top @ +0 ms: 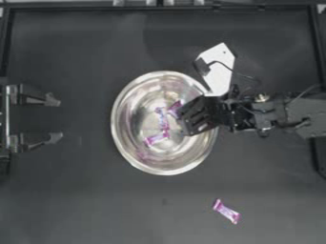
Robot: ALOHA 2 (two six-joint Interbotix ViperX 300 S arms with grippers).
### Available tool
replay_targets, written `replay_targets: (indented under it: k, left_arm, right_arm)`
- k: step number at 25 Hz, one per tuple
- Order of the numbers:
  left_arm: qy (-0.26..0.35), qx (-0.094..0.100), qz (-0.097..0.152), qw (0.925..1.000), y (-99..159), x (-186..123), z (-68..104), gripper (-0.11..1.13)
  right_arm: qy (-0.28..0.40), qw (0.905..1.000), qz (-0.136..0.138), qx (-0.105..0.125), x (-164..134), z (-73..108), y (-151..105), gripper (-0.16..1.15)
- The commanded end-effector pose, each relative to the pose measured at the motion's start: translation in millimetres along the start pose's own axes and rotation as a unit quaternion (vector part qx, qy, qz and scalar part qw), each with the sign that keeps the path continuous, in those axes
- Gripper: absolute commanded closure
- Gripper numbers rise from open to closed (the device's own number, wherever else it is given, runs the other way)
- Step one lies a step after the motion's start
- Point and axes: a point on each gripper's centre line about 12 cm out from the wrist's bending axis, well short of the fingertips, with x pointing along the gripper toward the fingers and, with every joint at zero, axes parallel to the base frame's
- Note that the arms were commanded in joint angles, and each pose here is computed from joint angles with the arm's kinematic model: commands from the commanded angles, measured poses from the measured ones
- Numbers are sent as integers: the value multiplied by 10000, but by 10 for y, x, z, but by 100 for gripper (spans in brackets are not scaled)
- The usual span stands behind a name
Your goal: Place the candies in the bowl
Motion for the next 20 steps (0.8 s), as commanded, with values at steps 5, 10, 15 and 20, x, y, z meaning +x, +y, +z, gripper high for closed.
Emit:
replay_targets:
  k: [5,10,15,20]
  left_arm:
    - [-39,-25,4,10000,1,5,31,1]
    - [-39,-33,3,10000,1,5,31,1]
    - [-39,-33,3,10000,1,5,31,1]
    - [-40,-39,25,10000,9,5,32,1]
  right_arm:
    - [-175,9978,455,-453,-1,75,75,-7]
    - [-238,9959,513,-702,-59,109,111,-3]
    - [-305,9916,544,-1129,-300,70,185,-3]
    - [-125,9864,353,-1602,-613,-74,295,-3]
